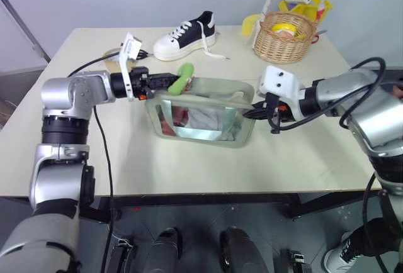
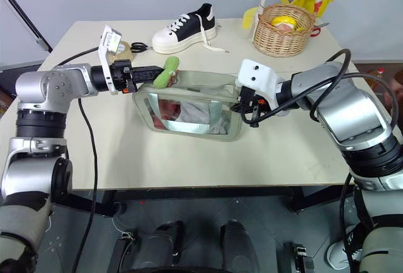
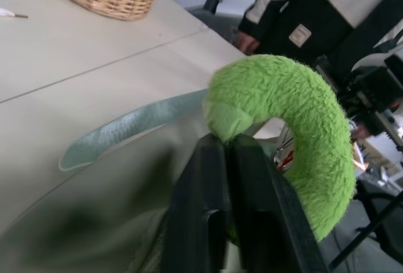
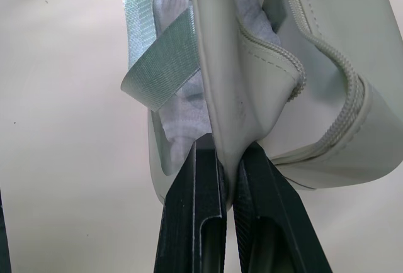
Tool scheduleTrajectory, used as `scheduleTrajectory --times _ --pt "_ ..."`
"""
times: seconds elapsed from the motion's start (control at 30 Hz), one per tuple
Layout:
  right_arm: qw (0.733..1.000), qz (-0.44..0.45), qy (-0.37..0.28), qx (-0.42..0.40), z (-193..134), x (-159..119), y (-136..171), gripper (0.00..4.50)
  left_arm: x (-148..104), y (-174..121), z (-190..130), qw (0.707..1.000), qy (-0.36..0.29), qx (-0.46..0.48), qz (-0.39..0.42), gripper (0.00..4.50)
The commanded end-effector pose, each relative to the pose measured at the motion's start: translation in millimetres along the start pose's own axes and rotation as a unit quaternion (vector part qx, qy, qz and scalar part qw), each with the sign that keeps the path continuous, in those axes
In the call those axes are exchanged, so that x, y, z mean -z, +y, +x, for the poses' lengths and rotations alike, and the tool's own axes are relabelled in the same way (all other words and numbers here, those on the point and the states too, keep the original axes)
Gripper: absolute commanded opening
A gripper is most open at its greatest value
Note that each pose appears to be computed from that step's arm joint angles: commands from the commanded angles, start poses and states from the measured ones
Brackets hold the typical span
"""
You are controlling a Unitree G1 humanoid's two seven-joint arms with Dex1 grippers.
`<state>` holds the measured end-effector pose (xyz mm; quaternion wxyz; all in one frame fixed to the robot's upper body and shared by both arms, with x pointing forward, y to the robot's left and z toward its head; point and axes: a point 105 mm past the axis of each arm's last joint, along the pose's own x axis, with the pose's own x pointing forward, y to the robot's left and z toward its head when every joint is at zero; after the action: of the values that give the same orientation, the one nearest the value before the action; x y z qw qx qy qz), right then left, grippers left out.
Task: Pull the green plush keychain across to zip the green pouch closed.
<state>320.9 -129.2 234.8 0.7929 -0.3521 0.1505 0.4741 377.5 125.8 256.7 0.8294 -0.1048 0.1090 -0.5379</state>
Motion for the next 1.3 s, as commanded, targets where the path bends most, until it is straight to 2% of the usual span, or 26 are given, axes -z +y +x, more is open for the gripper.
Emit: scheduleTrajectory --times 0.03,0.13,0.17,0.43,0.5,0.6,0.73,0.87,0.93,1.03,1.07,1.2,1.27,1.3 --pt "1.0 -0.014 -0.013 0.014 -6 -9 -1 0.0 -13 -5 -7 0.999 -0.002 0.006 0.032 2.47" --pt "1.0 -0.012 -0.012 0.015 -6 -8 0 0.0 -18 -4 -16 0.999 -0.002 0.001 0.048 4.07" --pt "1.0 -0.012 -0.012 0.016 -6 -8 0 0.0 -19 -3 -18 0.999 -0.002 -0.003 0.051 4.45" --pt "1.0 -0.012 -0.014 0.014 -4 -7 -1 0.0 -29 7 -58 0.996 -0.009 -0.035 0.083 4.45" --pt "1.0 -0.012 -0.014 0.014 -3 -7 -1 0.0 -24 0 -66 0.996 -0.002 -0.012 0.094 4.45" --pt "1.0 -0.012 -0.015 0.013 -3 -7 -1 0.0 -2 -10 -74 0.993 0.032 0.022 0.11 4.45" --pt "1.0 -0.013 -0.014 0.01 -3 -7 -2 0.0 23 -4 -78 0.987 0.071 0.01 0.146 4.45" --pt "1.0 -0.015 -0.015 0.009 -3 -8 -2 0.0 34 6 -75 0.983 0.08 -0.007 0.165 4.45" --pt "1.0 -0.015 -0.015 0.009 -3 -8 -2 0.0 33 8 -71 0.983 0.066 -0.007 0.171 4.45" --pt "1.0 -0.014 -0.014 0.01 -4 -8 -2 0.0 25 6 -65 0.987 0.029 0.002 0.158 3.11" --pt "1.0 -0.014 -0.014 0.01 -4 -8 -2 0.0 25 5 -64 0.987 0.025 0.004 0.158 2.5" --pt "1.0 -0.012 -0.012 0.011 -6 -7 -2 0.0 26 3 -64 0.987 0.026 0.013 0.155 0.61" --pt "1.0 -0.012 -0.011 0.011 -6 -7 -2 0.0 26 3 -65 0.987 0.026 0.013 0.156 0.06" --pt "1.0 -0.012 -0.011 0.01 -6 -7 -1 0.0 26 3 -65 0.987 0.028 0.01 0.159 0.06"
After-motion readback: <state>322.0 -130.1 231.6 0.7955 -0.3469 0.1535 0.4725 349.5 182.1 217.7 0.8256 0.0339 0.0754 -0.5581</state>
